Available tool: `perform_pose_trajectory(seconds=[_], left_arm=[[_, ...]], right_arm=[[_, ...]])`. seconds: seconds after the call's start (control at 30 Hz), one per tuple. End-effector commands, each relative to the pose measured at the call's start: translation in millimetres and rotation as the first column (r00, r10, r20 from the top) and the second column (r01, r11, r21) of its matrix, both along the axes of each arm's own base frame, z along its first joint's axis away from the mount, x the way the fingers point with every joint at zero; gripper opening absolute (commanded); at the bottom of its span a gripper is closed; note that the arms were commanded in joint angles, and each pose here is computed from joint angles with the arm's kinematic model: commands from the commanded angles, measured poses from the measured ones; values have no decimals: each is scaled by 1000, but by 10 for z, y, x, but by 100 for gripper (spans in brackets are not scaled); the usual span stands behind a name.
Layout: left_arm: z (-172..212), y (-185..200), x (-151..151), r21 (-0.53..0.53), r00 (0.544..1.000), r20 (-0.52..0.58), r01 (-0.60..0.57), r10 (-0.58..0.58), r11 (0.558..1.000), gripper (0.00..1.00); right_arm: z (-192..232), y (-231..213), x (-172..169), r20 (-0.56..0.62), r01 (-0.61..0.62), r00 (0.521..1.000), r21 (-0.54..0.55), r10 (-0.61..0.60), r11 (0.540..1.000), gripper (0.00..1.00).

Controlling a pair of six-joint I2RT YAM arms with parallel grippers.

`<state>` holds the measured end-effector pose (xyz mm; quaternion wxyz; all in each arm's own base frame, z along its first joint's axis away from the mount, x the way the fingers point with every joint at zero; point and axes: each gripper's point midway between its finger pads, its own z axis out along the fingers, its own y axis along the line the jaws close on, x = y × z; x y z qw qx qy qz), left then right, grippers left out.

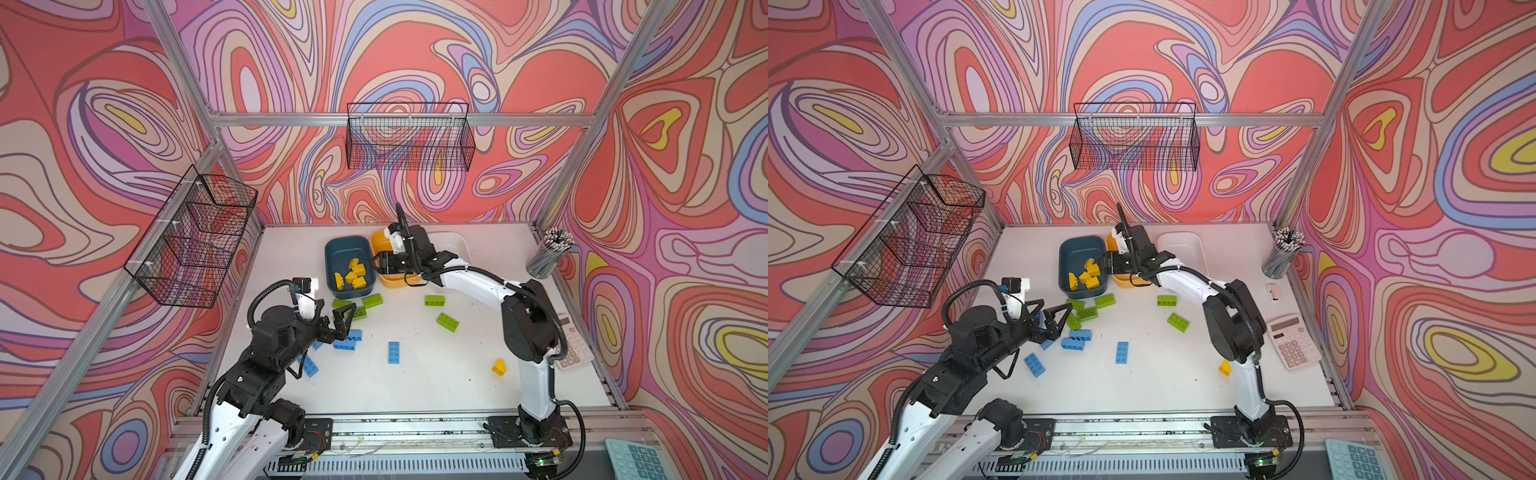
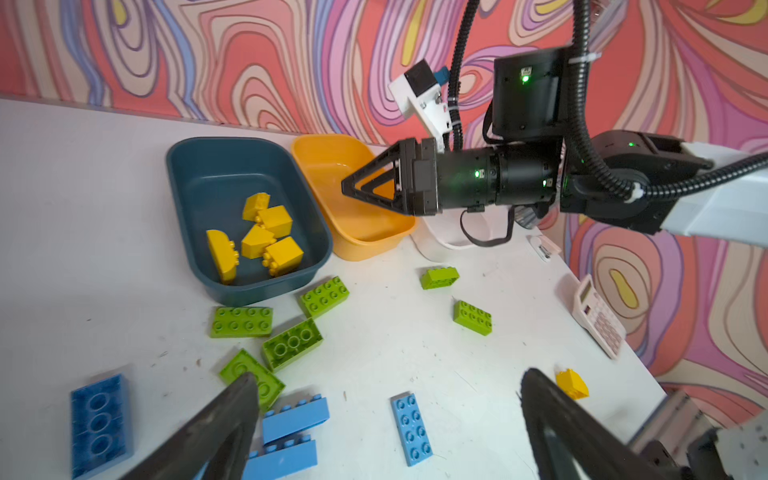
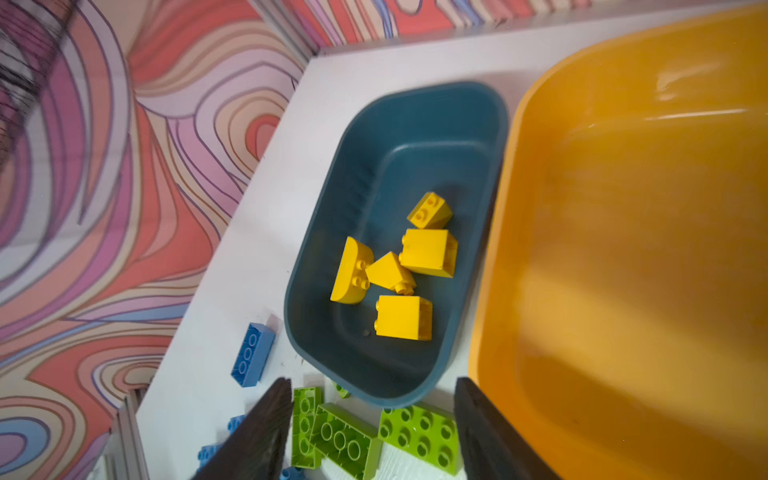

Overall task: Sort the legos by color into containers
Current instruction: 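Move the right gripper over the dark teal bin and release the brick, then withdraw the right arm while the left gripper reaches a yellow slope brick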

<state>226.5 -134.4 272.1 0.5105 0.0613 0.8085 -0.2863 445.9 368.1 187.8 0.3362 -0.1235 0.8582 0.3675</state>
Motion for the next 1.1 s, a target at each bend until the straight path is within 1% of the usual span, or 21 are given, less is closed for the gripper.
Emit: perform_pose_trajectory(seconds=[0.0,0.07,0.1,0.13,0.17,0.2,0.33,0.5,0.57,0.67,0.8,0.83,0.97,1.07], left_arm=[[65,-329,-49,5,993,42,113,-113,994,97],[1,-498,-64,72,990,41,131,-134,989,97],[-41,-620,-78,113,987,46,147,-153,983,97],[-97,-717,-96,152,985,46,160,-168,975,97],[-74,-868,-104,163,979,75,176,-190,971,98],[-132,-1017,-111,178,975,74,196,-211,964,98],[-401,-1547,-90,189,958,34,275,-286,943,97],[-728,-2275,-113,246,924,14,368,-383,897,97],[-826,-2521,-113,256,917,-1,386,-399,886,97],[-981,-2829,-123,266,920,-36,386,-391,883,98],[-1131,-3275,-346,278,892,-46,445,-451,852,99],[-1181,-3345,-369,280,891,-63,448,-449,849,99],[-1486,-3590,-484,227,882,-194,467,-430,855,99],[-1668,-3769,-628,217,867,-226,489,-444,845,98]], right_arm=[[366,-432,104,64,72,995,96,-78,993,66],[445,-718,102,65,112,991,126,-120,986,66],[412,-872,114,57,138,988,132,-147,982,66],[504,-1003,91,70,156,983,151,-168,976,66],[534,-1152,89,76,182,978,164,-196,970,66],[556,-1290,93,82,208,971,176,-225,962,66],[661,-1733,100,97,296,941,234,-325,926,66],[771,-2134,52,103,373,898,333,-427,866,67],[757,-2250,26,96,397,884,360,-457,844,68],[704,-2463,11,69,448,857,386,-510,806,68],[625,-2750,-5,33,509,819,417,-572,753,68],[598,-2800,-6,25,524,811,413,-584,745,68],[545,-2996,-13,30,576,773,385,-633,721,68],[535,-3066,-38,46,594,756,371,-653,714,68]])
